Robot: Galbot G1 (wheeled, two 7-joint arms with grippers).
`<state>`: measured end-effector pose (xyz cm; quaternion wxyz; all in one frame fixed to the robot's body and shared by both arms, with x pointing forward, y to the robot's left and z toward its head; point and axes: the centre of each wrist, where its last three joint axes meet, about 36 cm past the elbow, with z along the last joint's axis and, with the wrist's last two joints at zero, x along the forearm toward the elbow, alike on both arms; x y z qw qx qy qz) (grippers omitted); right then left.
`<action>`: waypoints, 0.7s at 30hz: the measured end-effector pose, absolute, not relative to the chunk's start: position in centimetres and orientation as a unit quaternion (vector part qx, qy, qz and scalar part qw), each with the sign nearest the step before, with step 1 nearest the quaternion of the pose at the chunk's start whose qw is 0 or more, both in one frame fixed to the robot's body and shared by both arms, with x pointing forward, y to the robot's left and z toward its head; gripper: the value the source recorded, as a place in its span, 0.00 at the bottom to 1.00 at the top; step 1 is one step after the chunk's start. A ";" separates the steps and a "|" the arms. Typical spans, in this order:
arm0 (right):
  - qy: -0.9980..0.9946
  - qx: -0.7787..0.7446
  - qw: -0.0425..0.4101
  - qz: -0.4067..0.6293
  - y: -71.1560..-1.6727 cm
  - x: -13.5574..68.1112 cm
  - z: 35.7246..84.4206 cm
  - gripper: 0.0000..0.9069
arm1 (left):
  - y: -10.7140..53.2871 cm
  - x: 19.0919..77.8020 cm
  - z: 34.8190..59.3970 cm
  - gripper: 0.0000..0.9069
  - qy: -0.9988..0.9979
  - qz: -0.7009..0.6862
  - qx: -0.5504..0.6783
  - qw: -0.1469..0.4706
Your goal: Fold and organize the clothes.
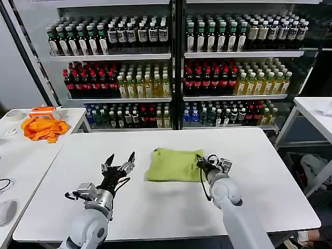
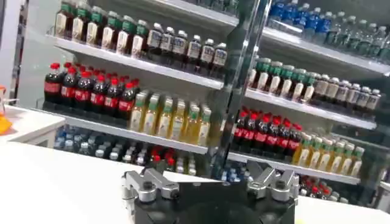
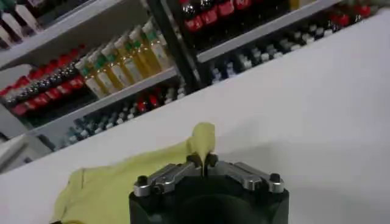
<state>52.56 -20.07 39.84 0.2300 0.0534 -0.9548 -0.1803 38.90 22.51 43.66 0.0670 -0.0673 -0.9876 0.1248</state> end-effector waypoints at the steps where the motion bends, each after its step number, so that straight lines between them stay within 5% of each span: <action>1: -0.956 0.053 0.228 -0.175 -20.3 52.9 39.8 0.00 | 22.5 38.9 43.6 1.00 -0.988 0.124 -0.068 0.067; 2: -0.958 0.052 0.226 -0.170 -20.5 53.2 39.8 0.09 | 22.4 38.9 43.6 1.00 -0.988 0.123 -0.069 0.067; 3: -0.959 0.051 0.225 -0.165 -20.6 53.6 39.7 0.73 | 22.3 38.8 43.6 1.00 -0.988 0.122 -0.070 0.067; 4: -0.960 0.051 0.223 -0.160 -20.8 53.9 39.6 1.00 | 22.2 38.8 43.6 1.00 -0.988 0.122 -0.070 0.067; 12: -0.975 0.048 0.187 -0.111 -21.9 55.0 39.4 1.00 | 21.7 38.4 43.5 1.00 -0.988 0.114 -0.076 0.064; 21: -0.994 0.035 0.096 -0.024 -23.4 49.1 39.1 1.00 | 21.1 37.2 43.6 1.00 -0.992 0.077 -0.084 0.045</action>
